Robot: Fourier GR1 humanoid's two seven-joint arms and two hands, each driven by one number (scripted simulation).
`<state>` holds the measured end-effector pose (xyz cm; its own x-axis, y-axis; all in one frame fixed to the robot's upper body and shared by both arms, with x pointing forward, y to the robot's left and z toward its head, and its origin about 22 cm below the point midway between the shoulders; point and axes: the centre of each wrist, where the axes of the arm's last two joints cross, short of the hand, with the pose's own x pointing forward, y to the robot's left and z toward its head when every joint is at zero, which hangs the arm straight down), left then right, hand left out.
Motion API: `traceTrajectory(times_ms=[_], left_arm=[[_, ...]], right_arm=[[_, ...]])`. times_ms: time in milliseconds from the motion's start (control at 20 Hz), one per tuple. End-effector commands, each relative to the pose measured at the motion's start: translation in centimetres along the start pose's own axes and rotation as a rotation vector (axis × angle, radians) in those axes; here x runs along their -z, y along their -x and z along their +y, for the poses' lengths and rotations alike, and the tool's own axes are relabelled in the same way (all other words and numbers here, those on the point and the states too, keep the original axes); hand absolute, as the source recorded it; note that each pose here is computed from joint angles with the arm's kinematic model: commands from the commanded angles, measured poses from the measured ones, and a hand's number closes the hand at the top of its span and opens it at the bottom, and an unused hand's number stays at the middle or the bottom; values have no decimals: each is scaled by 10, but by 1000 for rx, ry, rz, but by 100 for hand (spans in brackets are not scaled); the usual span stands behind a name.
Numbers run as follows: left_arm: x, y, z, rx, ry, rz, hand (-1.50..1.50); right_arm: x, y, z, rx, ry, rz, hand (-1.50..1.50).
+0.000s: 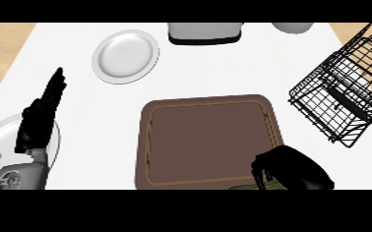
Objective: Pick the squash from the tray and place it in the tiered basket
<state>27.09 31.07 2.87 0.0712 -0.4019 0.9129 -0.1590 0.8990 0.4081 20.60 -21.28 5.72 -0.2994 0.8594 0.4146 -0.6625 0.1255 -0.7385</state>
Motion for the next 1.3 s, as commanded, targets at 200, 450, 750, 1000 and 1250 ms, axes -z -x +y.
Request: traceTrajectory(times_ms=[200, 450, 750, 1000, 1250], left_arm=[[-2, -3, 19, 23, -48, 5, 0], [-8, 11, 17, 8, -34, 13, 0], [-12, 6, -9, 4, -10, -6, 0], [-3, -12, 11, 0, 10, -29, 0], [0, -12, -1, -3, 19, -32, 0]], right_arm=[[-99, -15, 7, 110, 336, -280, 150], [-151, -23, -7, 142, 616, -357, 150], [-188, 2, -31, 124, 814, -325, 150], [-227, 21, -70, 2, 886, -245, 150], [-242, 30, -113, 98, 803, -269, 150]])
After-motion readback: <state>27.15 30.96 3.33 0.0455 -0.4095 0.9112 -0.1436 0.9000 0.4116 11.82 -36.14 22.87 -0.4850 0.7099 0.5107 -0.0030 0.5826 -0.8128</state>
